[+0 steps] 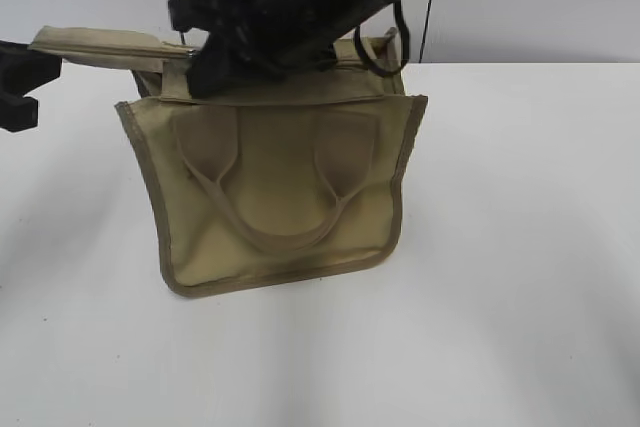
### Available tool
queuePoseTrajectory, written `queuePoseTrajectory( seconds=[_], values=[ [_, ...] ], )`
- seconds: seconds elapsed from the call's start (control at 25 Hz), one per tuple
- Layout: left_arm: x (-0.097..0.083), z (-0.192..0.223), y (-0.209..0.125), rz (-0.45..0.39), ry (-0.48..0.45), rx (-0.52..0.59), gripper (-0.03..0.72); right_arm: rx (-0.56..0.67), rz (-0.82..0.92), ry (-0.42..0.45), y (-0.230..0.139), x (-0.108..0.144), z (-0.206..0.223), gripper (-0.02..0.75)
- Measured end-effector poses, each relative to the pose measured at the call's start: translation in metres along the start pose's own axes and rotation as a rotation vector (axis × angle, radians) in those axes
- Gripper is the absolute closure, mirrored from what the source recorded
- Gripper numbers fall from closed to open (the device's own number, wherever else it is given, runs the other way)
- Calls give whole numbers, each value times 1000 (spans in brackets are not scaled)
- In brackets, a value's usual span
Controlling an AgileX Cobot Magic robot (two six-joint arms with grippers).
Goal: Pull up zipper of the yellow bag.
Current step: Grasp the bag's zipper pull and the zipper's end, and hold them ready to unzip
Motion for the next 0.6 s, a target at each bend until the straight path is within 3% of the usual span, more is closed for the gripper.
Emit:
queuePoseTrajectory(
  seconds=[0.36,0.6],
  values=[
    [1,8,-12,-21,-4,44,680,112,59,-78,5,-69,-41,749],
    [0,10,-15,-26,-12,50,680,121,124,-108,11,-104,-69,749]
  ],
)
Point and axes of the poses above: a point on each arm's last joint axis where the gripper is mounted, z pointing out along that axis toward the gripper, x along the wrist's bending axis when the last joint is at zero, y = z × x, the point moved 6 cm from there along z, pointing out along that axis toward the gripper, and after that the axes turned 4 degrees about z, right-handed, at the moved point
